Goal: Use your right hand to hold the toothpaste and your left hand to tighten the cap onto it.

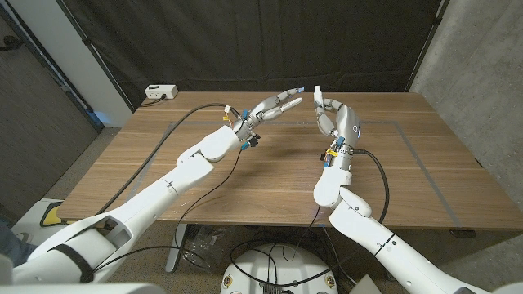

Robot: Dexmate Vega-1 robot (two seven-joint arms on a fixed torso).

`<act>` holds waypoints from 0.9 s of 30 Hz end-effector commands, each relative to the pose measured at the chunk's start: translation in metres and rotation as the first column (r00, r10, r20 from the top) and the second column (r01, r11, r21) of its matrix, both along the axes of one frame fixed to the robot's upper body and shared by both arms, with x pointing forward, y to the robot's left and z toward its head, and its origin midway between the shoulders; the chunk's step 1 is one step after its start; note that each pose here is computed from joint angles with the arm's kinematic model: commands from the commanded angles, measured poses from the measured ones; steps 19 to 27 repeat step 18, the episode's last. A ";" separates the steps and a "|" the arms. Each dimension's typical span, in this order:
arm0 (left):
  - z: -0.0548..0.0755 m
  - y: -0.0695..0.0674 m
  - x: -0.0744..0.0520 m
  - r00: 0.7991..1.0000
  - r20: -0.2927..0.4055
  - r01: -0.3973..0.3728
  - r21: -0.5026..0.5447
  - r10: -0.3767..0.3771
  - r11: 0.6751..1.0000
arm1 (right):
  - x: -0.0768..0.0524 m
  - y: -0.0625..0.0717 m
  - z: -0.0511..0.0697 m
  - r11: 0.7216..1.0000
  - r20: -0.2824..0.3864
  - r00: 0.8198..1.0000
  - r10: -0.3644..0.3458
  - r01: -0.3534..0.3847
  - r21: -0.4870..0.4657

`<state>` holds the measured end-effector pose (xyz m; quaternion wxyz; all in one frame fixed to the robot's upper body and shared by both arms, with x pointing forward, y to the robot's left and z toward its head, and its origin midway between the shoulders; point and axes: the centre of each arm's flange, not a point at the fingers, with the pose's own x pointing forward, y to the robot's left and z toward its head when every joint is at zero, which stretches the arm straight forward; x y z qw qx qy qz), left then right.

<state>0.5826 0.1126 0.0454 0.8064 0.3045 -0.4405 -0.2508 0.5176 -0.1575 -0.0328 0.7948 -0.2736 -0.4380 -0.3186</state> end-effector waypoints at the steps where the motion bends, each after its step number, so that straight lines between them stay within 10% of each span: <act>1: -0.003 0.032 -0.006 0.997 -0.029 -0.077 -0.088 0.075 0.993 | 0.003 0.002 0.003 1.000 -0.021 1.000 0.001 -0.002 -0.007; 27: -0.009 0.030 -0.013 0.997 -0.009 -0.083 -0.141 0.083 0.986 | 0.006 0.006 0.017 0.999 0.000 1.000 0.025 -0.025 -0.045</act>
